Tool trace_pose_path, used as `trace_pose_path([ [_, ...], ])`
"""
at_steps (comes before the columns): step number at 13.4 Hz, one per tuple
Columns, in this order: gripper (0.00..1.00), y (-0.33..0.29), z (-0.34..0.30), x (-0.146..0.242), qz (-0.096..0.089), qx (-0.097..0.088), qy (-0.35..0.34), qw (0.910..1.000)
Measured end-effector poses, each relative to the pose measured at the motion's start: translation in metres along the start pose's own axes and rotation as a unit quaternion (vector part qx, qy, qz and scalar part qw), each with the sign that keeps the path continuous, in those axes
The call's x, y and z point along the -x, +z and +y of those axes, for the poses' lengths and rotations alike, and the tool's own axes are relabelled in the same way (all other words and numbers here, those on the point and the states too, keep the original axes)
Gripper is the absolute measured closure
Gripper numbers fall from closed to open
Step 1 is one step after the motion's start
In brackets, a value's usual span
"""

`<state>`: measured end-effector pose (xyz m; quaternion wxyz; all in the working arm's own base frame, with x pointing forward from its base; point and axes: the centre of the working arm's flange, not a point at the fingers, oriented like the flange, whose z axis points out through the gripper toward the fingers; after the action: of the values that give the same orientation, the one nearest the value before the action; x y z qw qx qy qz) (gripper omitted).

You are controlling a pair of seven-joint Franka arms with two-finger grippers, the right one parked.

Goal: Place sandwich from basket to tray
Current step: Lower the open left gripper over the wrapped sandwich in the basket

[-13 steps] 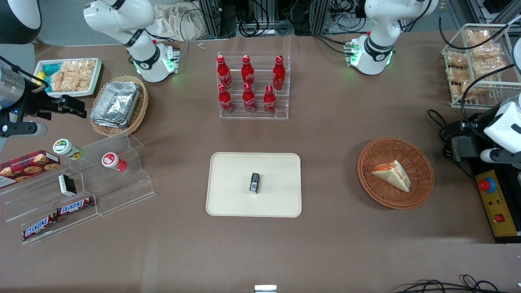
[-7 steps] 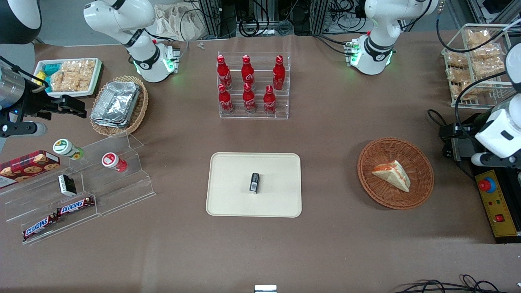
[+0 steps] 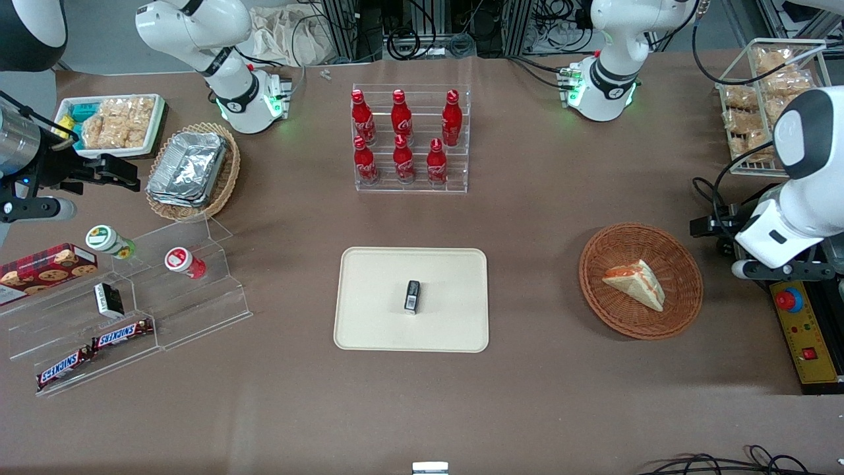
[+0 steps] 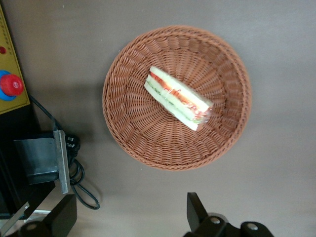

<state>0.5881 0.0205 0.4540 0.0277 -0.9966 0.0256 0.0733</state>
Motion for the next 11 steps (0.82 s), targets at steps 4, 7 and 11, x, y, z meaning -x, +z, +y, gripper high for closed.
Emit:
trace_pose_path([
  [4, 0.0, 0.045, 0.0, 0.003, 0.001, 0.003, -0.056, 0.9984],
  [7, 0.0, 0.076, 0.013, 0.004, 0.02, 0.008, -0.15, 0.9884],
  [11, 0.0, 0.101, 0.035, -0.003, 0.038, 0.02, -0.295, 0.9546],
])
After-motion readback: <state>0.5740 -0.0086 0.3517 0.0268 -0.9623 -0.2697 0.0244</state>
